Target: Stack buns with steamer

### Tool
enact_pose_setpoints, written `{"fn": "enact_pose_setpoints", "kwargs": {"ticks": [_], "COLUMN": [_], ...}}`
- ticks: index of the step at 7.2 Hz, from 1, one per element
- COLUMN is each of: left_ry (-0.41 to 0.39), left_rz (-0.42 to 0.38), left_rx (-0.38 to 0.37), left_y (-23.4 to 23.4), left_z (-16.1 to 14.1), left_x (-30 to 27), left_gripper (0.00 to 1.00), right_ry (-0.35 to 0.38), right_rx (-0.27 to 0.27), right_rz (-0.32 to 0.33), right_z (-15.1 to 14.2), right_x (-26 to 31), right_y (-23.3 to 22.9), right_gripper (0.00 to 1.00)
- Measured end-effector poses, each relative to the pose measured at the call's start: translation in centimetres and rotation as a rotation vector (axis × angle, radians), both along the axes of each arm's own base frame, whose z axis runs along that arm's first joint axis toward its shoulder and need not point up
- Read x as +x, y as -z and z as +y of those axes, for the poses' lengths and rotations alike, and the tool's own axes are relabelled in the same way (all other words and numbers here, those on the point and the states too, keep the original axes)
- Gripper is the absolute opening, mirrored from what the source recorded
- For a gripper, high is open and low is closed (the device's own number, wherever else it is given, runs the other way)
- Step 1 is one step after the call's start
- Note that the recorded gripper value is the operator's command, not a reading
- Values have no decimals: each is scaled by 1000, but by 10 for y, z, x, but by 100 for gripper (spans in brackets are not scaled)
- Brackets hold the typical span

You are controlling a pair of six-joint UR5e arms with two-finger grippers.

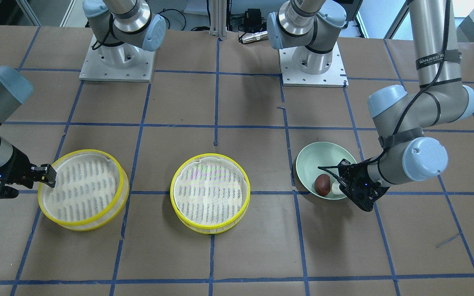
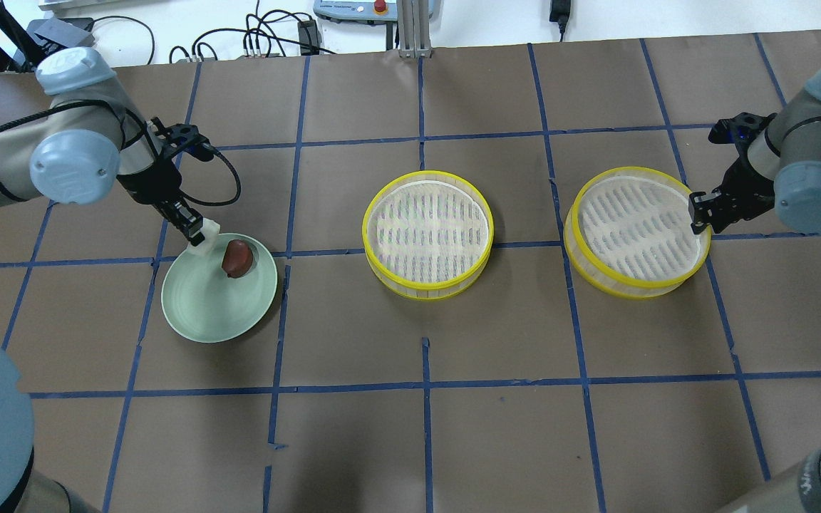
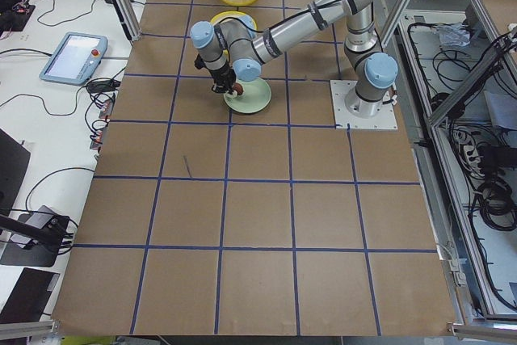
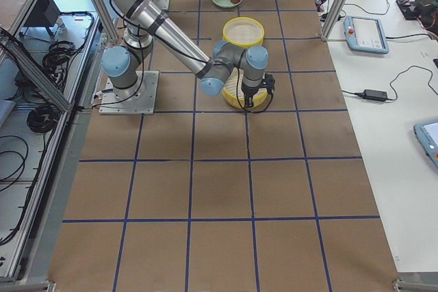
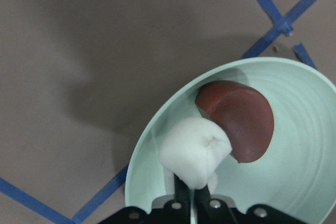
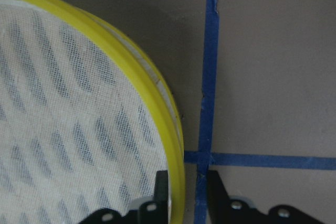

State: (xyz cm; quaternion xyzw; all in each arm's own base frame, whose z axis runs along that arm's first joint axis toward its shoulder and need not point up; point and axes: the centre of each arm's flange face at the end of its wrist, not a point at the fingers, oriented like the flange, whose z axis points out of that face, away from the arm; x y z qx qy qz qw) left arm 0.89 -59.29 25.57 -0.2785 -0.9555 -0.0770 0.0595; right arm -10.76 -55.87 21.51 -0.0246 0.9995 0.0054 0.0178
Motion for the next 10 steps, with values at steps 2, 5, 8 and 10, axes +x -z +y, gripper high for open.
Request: {"fn": "enact_pose_setpoints", "kwargs": {"ticks": [2, 5, 8, 10], "left_ry": [-251, -491, -503, -476], "left_rz": [14, 54, 127, 138], "left_rx": [-41, -58, -5, -31], "left_y": [-40, -67, -27, -35], "left_z": [-4, 13, 22, 23], "left_x": [-49, -231, -311, -317], "left_gripper": [5, 20, 100, 100], "right_ry": [2, 8, 20, 44], "right_rx": [-15, -30, -49, -49], "right_rz": [7, 23, 34, 47], "right_z": [-5, -13, -18, -32], "right_x": [-3, -7, -6, 24], "right_y": [-8, -19, -34, -53], "right_gripper": [10, 10, 9, 8]}}
